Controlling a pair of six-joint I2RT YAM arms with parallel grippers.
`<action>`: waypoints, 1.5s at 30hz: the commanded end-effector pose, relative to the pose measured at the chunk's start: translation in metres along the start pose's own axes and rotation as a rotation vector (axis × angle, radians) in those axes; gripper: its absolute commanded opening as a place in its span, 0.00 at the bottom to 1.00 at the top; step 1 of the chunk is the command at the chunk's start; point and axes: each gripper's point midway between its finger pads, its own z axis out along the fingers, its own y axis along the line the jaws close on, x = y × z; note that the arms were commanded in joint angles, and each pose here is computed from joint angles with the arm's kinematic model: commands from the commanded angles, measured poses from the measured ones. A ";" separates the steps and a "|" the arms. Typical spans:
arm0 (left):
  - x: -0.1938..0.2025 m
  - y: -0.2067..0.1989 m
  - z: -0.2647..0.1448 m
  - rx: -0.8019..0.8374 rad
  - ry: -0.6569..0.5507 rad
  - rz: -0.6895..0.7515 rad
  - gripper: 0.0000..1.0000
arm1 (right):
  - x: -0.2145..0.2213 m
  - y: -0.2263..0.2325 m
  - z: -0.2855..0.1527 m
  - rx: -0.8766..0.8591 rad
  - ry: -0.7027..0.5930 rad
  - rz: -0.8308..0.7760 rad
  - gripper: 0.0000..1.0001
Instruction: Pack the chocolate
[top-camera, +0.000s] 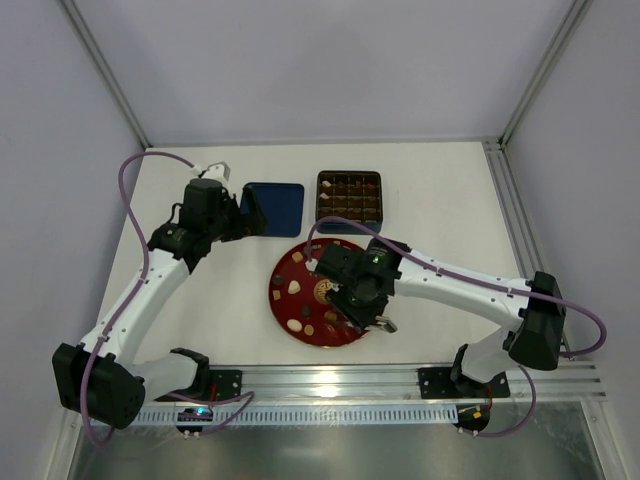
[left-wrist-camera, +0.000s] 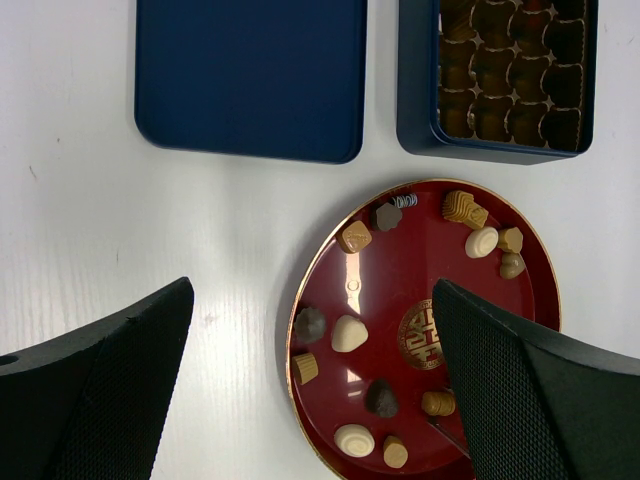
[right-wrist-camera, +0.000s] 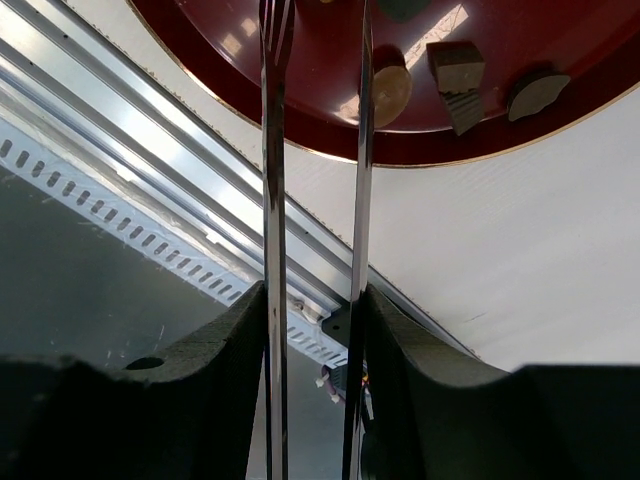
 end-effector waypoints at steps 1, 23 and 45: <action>-0.009 0.000 -0.002 0.003 -0.037 0.006 1.00 | -0.012 0.003 -0.003 -0.002 -0.043 -0.026 0.44; -0.010 0.000 -0.003 0.004 -0.038 0.006 1.00 | -0.010 0.001 -0.004 0.007 -0.032 -0.022 0.37; -0.012 -0.001 -0.004 0.006 -0.046 0.005 1.00 | -0.054 -0.015 -0.031 -0.012 -0.170 0.065 0.35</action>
